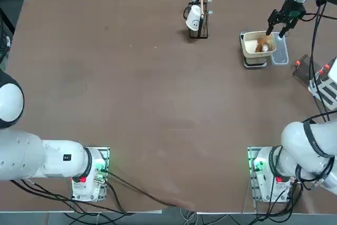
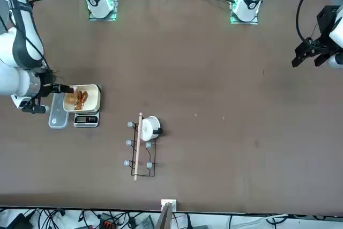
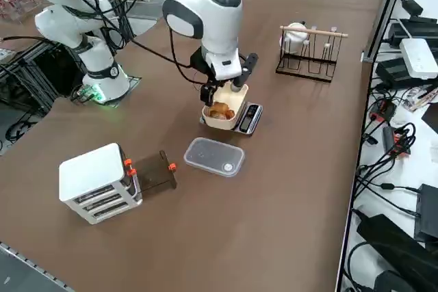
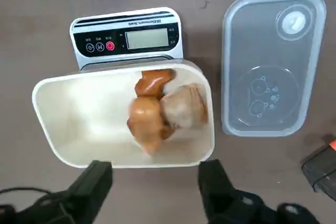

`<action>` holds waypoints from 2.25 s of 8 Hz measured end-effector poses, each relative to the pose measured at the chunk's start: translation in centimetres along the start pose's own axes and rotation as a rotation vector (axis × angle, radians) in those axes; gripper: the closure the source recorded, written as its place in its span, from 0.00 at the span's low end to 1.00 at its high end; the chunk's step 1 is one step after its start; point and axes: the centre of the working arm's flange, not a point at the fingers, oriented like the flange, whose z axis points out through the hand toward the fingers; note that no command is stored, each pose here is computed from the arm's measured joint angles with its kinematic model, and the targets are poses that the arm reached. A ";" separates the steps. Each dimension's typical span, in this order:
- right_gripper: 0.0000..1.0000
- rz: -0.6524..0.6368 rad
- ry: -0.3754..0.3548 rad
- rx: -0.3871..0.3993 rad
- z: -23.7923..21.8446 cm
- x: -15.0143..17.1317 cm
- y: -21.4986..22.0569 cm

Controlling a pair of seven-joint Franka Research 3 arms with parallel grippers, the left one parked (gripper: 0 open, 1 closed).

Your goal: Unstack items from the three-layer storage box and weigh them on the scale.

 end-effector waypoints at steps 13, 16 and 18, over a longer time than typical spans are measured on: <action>0.99 -0.705 -0.082 -0.223 10.9 -2.9 15.5; 0.99 -0.713 -0.083 -0.237 12.3 -3.7 17.8; 0.99 -0.712 -0.094 -0.229 12.6 -4.8 20.0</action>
